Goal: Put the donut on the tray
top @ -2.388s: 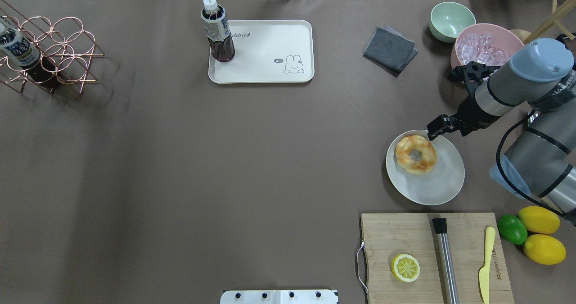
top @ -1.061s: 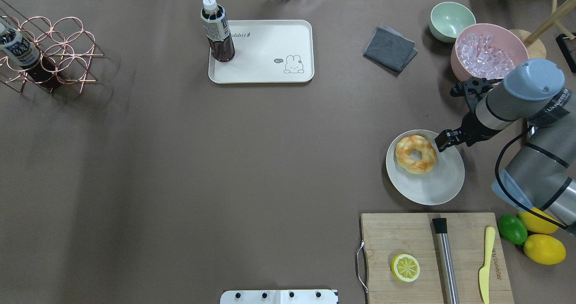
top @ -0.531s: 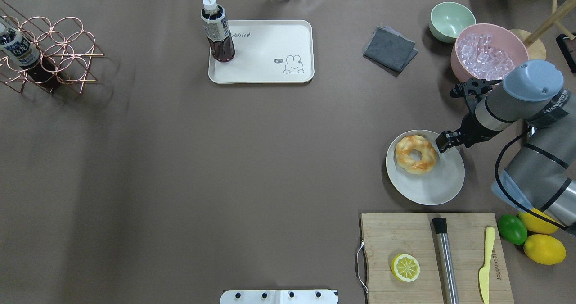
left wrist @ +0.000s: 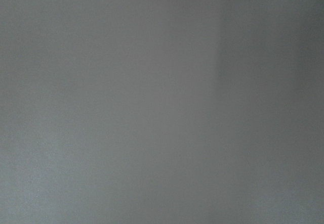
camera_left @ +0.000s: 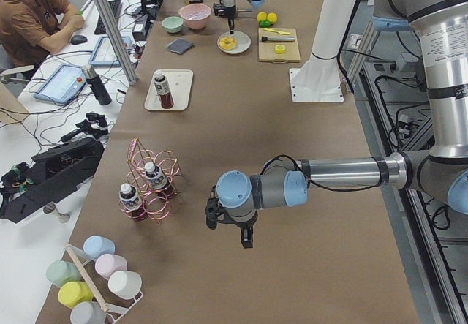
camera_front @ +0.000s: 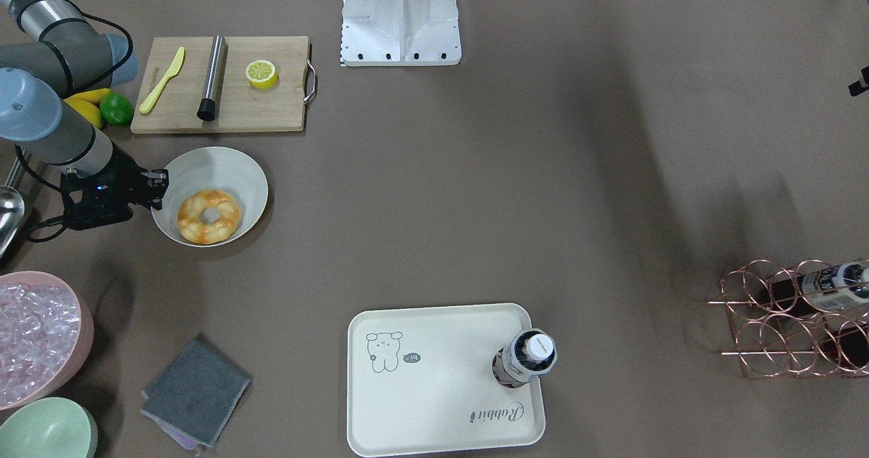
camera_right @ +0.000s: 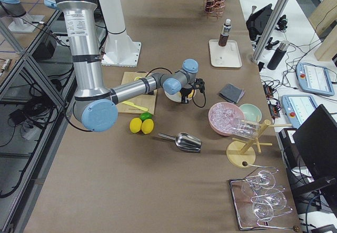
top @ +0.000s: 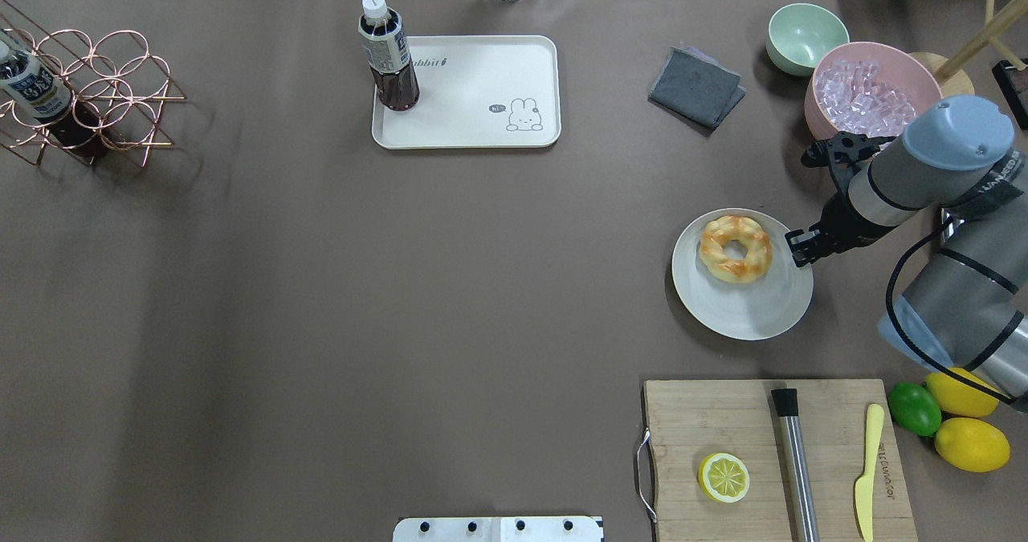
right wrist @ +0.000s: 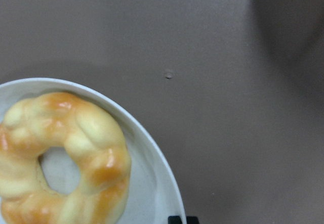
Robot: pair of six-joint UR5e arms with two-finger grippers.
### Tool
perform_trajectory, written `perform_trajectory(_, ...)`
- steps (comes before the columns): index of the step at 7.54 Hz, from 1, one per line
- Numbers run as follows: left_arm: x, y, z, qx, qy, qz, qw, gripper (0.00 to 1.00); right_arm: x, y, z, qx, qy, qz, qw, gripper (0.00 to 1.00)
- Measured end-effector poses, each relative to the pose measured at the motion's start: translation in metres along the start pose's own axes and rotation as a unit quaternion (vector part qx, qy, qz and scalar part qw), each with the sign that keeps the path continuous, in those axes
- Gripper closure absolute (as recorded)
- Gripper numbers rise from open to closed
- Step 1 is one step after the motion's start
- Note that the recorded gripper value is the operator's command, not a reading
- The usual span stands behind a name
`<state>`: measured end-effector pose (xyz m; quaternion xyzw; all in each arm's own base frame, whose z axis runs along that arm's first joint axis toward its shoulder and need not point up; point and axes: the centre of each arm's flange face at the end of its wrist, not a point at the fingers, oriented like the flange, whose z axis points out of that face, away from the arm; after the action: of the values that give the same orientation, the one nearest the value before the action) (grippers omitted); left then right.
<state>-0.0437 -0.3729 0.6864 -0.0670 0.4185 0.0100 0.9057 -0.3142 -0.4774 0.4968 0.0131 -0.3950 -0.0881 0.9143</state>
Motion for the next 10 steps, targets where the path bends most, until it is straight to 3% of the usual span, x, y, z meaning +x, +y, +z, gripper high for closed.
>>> perform_trajectory(2,0.000,0.000,0.000,0.000,0.000,0.000,1.0000,0.02,0.000,-0.018,-0.027,0.011,-0.026,0.042,0.9987,1.00)
perform_trajectory(4,-0.001,0.001,0.001,-0.001,0.000,0.000,1.0000,0.02,-0.035,-0.047,-0.054,0.031,-0.051,0.127,0.9901,1.00)
perform_trajectory(7,-0.002,0.001,0.002,-0.003,0.000,-0.002,1.0000,0.02,-0.135,-0.113,-0.061,0.045,-0.077,0.248,0.9647,1.00)
perform_trajectory(10,-0.004,0.004,0.003,-0.004,0.000,-0.004,1.0000,0.02,-0.242,-0.176,-0.053,0.062,-0.075,0.331,0.9387,1.00)
